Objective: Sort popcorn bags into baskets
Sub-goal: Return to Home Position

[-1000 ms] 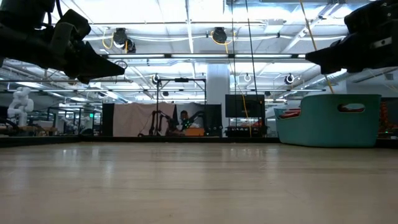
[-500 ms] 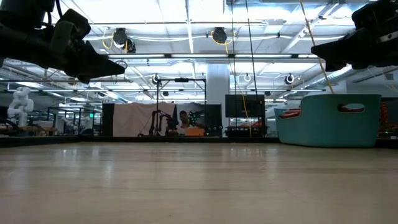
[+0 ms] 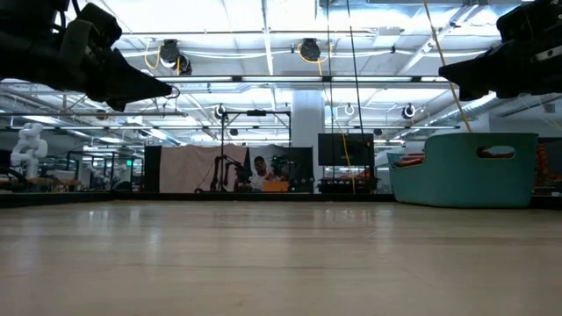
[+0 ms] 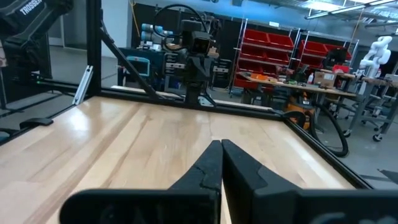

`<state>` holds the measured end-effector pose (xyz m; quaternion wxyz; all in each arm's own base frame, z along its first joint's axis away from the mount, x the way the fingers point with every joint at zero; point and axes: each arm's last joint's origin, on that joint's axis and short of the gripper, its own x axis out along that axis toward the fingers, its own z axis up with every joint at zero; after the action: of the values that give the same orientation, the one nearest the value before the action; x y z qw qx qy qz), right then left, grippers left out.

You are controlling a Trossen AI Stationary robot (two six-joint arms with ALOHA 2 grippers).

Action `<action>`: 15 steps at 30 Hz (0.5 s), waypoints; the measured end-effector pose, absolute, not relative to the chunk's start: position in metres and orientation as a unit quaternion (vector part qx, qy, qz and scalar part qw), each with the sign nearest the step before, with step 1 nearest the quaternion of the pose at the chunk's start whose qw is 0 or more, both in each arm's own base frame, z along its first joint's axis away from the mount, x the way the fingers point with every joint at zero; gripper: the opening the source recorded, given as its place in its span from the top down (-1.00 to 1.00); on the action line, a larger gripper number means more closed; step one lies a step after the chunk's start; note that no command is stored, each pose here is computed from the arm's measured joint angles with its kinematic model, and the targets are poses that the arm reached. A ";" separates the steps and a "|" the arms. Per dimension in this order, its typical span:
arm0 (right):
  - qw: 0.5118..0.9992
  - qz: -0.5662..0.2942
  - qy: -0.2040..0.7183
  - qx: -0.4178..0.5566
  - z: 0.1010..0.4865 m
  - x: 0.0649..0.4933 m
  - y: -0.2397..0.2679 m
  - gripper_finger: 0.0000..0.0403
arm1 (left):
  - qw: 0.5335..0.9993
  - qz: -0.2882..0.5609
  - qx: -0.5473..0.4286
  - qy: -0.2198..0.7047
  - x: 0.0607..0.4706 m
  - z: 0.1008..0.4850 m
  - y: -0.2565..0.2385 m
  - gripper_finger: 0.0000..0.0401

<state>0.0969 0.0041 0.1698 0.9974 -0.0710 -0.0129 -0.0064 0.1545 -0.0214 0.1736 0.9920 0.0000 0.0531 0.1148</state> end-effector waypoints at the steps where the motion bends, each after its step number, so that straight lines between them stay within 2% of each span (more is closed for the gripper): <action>1: 0.997 -0.006 -0.013 -0.071 0.170 0.097 0.004 1.00 | 0.992 0.115 0.001 0.055 0.154 0.174 -0.021 0.98; 15: 0.997 -0.007 -0.015 -0.070 0.170 0.097 0.004 1.00 | 0.996 0.085 -0.002 0.033 0.139 0.157 -0.020 0.98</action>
<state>0.0969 0.0041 0.1701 0.9974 -0.0705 -0.0147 -0.0068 0.1395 -0.0197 0.1567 0.9958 -0.0023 0.0331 0.0853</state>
